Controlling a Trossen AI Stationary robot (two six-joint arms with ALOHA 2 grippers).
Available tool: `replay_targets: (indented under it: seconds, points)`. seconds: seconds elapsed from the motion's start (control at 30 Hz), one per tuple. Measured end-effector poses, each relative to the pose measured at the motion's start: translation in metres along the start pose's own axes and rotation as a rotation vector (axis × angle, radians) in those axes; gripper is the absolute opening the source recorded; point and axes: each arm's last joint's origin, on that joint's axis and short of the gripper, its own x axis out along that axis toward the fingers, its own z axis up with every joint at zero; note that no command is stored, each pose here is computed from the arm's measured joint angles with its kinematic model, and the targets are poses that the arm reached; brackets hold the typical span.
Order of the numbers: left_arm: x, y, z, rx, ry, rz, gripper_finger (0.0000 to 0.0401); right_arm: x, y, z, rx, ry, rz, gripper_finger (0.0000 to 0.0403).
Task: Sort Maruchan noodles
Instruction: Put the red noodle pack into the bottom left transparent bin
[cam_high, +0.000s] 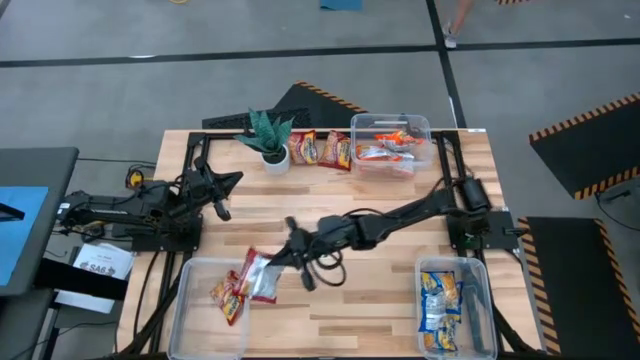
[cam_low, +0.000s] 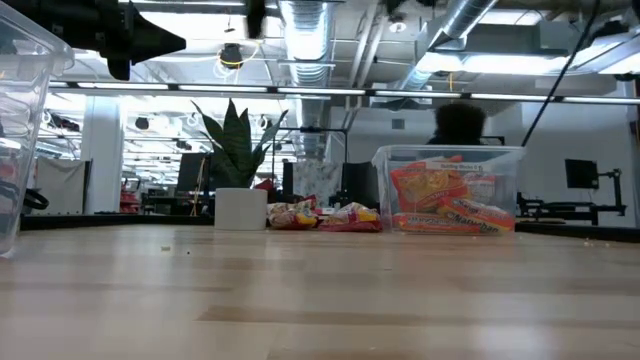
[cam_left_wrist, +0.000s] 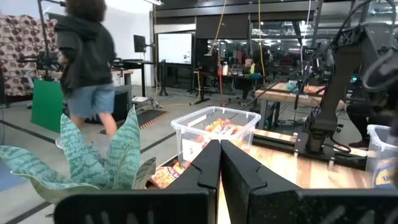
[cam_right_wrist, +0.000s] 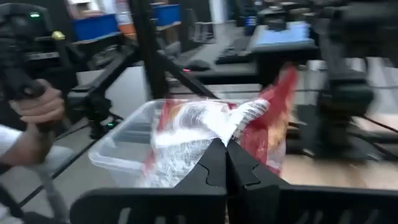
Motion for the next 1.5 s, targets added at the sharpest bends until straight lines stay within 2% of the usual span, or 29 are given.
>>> replay_targets:
  seconds: [0.23, 0.47, 0.67, 0.87, 1.07, 1.23, 1.37, 1.5]
  points:
    - [0.0, 0.0, 0.0, 0.001, 0.0, 0.0, 0.0, 0.048, -0.016, 0.001, -0.005, 0.018, 0.099, 0.0006]
    - [0.0, 0.0, 0.0, 0.013, 0.003, -0.001, 0.0, 0.078, -0.024, 0.005, -0.02, -0.037, 0.172, 0.0006]
    - [0.0, 0.0, 0.0, 0.012, 0.003, -0.002, 0.0, 0.096, -0.028, -0.005, -0.014, -0.042, 0.196, 0.0013]
    - [0.0, 0.0, 0.0, 0.012, 0.003, -0.002, 0.0, 0.096, -0.028, 0.0, 0.013, -0.037, 0.16, 0.0088]
    - [0.0, 0.0, 0.0, 0.011, 0.003, -0.002, 0.0, 0.096, -0.03, -0.001, 0.011, -0.033, 0.158, 0.0189]
    - [0.0, 0.0, -0.001, 0.017, 0.013, -0.002, 0.0, 0.087, -0.044, 0.003, 0.033, 0.102, 0.109, 0.0247]
    - [0.0, 0.0, -0.003, 0.024, 0.025, -0.003, 0.0, 0.06, -0.052, 0.027, -0.027, 0.288, 0.05, 0.0254]
    - [0.0, 0.0, -0.003, 0.028, 0.03, -0.003, 0.0, 0.035, -0.056, 0.027, -0.1, 0.542, -0.127, 0.0254]
